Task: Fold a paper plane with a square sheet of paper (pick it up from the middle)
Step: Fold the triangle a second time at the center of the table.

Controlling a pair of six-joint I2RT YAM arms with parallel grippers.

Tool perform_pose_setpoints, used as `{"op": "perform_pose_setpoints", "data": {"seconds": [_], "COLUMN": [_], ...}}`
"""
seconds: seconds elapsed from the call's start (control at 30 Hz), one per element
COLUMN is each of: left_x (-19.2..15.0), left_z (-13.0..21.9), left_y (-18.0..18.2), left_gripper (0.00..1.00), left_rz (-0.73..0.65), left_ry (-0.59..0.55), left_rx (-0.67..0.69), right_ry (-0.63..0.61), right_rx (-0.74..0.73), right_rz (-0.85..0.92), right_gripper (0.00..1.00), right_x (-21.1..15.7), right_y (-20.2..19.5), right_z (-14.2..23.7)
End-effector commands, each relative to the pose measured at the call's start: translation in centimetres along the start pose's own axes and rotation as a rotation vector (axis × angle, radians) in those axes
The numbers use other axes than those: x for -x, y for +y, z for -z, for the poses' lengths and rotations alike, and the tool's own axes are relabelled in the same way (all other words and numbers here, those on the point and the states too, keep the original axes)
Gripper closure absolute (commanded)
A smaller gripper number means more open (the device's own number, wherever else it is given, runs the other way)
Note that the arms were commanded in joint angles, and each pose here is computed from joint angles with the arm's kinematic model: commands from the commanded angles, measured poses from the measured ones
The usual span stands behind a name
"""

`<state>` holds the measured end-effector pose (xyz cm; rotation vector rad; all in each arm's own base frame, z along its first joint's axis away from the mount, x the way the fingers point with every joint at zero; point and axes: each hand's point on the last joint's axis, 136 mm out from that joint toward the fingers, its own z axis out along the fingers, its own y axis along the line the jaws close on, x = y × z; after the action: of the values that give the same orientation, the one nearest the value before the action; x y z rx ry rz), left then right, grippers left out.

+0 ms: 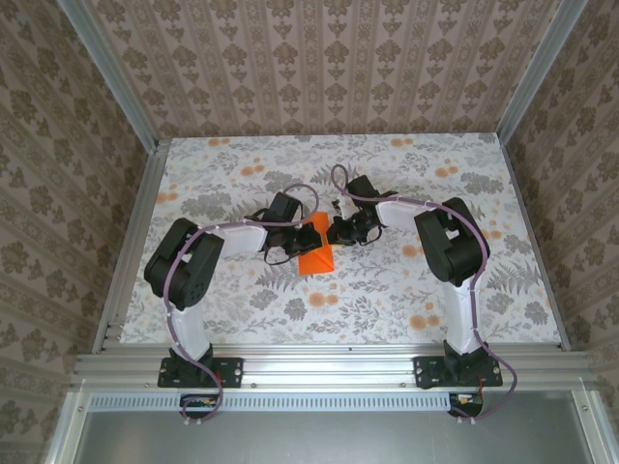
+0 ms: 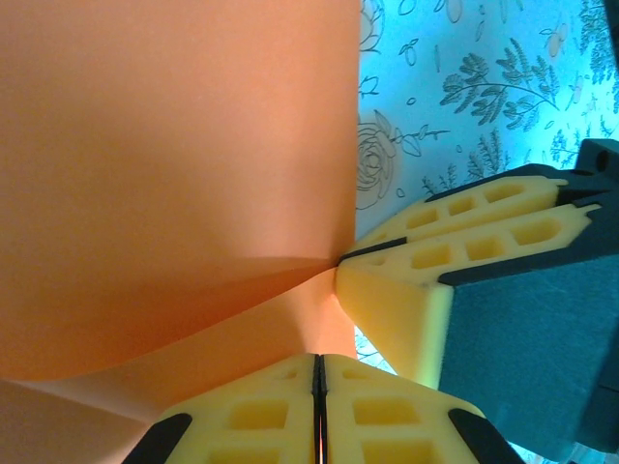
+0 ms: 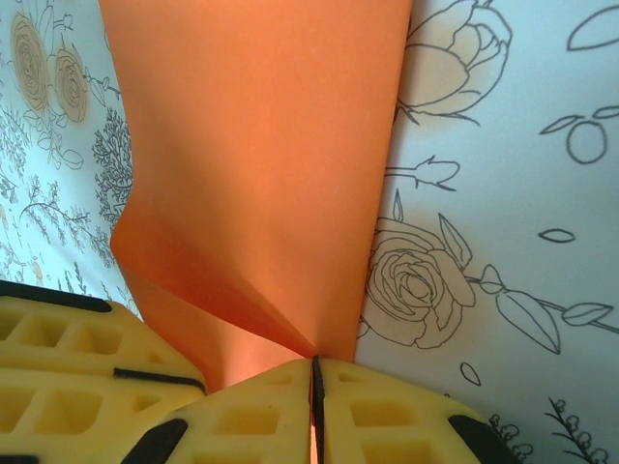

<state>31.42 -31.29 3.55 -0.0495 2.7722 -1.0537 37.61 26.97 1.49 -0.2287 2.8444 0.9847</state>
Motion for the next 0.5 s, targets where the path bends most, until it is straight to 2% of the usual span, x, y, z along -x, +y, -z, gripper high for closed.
{"op": "perform_pose_setpoints", "data": {"seconds": [0.0, 0.47], "left_x": [0.38, 0.09], "left_z": [-0.23, -0.41], "left_y": [0.49, 1.48], "left_gripper": [0.9, 0.9], "left_rz": [-0.008, 0.0], "left_ry": [0.003, 0.013], "left_rx": [0.027, 0.072], "right_ry": [0.046, 0.05], "right_rx": [-0.086, -0.094], "right_rz": [-0.04, -0.038], "right_gripper": [0.88, 0.86], "right_x": [-1.63, -1.68], "right_y": [-2.38, -2.53], "right_z": [-1.04, -1.15]}}
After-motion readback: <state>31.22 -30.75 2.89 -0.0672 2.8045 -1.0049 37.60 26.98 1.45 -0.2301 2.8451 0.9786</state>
